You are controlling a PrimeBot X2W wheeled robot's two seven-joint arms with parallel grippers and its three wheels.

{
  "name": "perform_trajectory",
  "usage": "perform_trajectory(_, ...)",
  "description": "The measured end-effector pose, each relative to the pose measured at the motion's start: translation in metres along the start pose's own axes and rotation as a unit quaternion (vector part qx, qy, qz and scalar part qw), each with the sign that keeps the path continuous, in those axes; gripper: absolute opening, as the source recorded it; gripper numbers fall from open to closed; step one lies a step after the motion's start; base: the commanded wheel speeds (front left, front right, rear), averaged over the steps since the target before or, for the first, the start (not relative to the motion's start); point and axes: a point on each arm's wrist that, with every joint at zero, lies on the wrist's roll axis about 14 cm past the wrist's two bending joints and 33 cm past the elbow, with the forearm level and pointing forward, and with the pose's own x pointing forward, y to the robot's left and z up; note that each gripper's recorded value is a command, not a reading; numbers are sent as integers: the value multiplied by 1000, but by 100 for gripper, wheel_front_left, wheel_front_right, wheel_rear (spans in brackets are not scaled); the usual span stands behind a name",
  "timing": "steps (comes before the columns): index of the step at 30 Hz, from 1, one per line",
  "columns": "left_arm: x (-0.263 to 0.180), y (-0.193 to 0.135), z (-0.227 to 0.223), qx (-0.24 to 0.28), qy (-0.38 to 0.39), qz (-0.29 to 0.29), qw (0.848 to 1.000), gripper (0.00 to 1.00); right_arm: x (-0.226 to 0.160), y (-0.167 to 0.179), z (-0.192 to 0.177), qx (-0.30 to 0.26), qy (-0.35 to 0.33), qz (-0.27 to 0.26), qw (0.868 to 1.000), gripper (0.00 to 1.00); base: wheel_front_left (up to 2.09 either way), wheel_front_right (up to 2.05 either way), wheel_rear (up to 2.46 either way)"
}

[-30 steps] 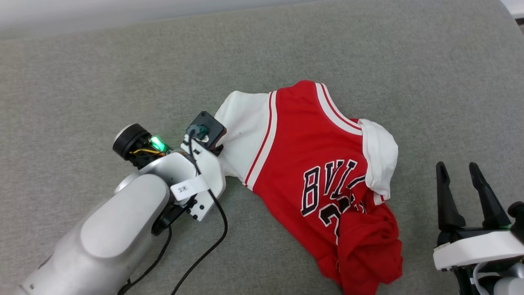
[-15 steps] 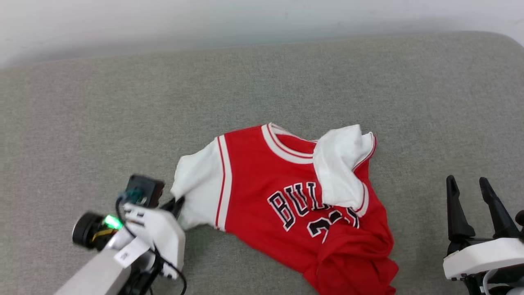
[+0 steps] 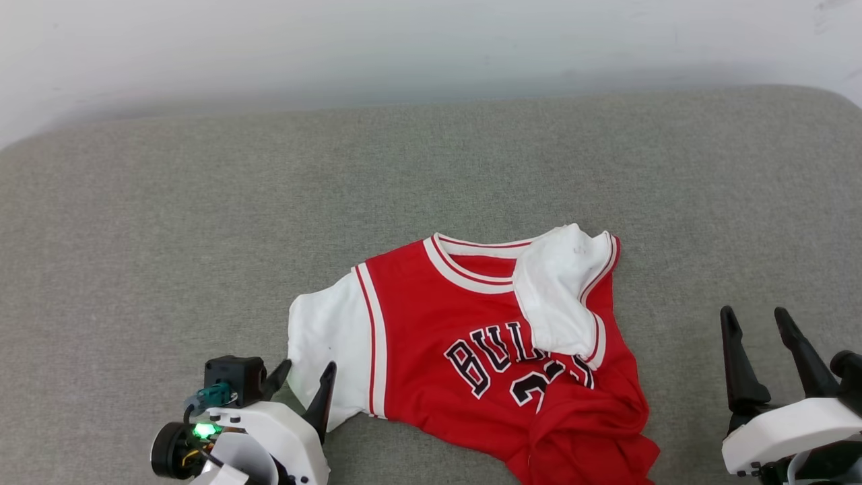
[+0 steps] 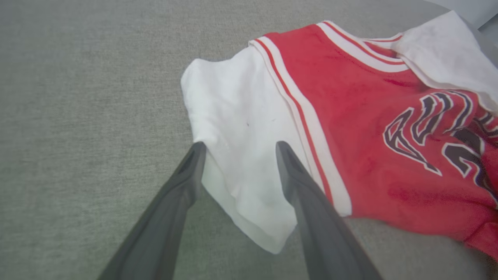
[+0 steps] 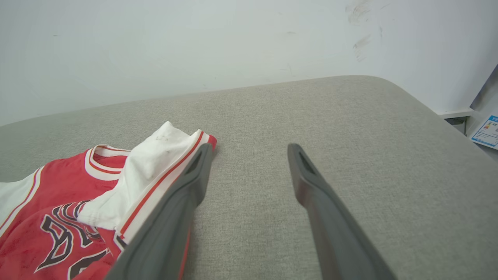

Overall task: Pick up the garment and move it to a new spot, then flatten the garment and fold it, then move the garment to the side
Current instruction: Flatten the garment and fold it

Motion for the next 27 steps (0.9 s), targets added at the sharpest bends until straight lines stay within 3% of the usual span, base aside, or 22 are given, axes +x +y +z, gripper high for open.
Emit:
perform_trajectory(8, -10, 6, 57, 17, -150, 14, 988, 100, -2, 16, -16, 1, 59, 24, 998, 100, 0, 0, 0)
perform_trajectory(16, -27, 20, 93, 19, -230, 50, 972, 100, 13, 53, -32, -26, 148, 92, 984, 100, 0, 0, 0)
perform_trajectory(20, -33, 25, 105, 17, -255, 63, 965, 100, 29, 74, -36, -59, 190, 141, 970, 100, 0, 0, 0)
perform_trajectory(27, -38, 42, 108, 12, -269, 89, 959, 100, 50, 108, -61, -121, 280, 212, 928, 100, 0, 0, 0)
